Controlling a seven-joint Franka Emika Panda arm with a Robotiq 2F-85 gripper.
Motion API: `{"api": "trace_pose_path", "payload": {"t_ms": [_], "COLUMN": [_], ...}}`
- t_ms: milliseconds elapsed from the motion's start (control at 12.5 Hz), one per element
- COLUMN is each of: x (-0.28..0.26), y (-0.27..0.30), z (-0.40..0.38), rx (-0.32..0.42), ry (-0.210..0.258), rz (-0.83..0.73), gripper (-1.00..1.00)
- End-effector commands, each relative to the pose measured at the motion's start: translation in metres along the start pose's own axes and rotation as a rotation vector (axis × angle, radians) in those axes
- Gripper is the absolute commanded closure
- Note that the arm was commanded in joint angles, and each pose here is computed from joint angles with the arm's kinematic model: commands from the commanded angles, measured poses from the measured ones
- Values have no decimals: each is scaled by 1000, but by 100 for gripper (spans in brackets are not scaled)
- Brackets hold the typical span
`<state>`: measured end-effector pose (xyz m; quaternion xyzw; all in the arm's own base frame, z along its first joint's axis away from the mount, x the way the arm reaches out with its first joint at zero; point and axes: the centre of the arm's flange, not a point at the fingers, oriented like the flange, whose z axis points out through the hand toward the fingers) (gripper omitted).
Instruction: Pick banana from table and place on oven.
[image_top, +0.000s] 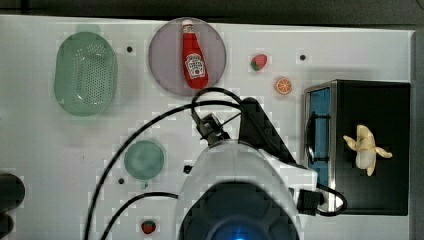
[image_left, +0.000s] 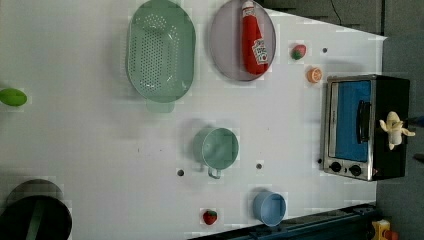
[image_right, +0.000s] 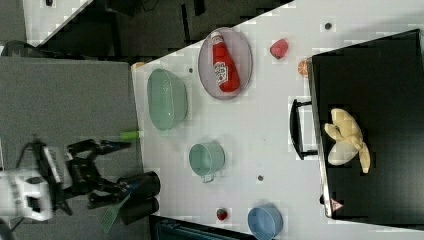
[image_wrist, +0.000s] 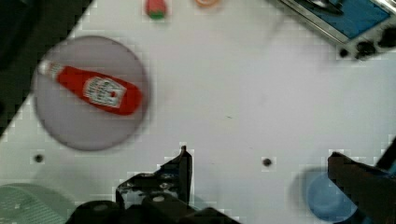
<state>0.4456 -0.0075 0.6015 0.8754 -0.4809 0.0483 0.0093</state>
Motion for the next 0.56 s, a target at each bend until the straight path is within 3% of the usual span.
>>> {"api": "trace_pose_path", "payload": {"t_ms": [80,560], "x": [21,21], "y": [16,16], "z": [10,11], "rx": [-2,-2], "ry": [-27,-27], "rz": [47,46], "gripper": [-100,-100]}}
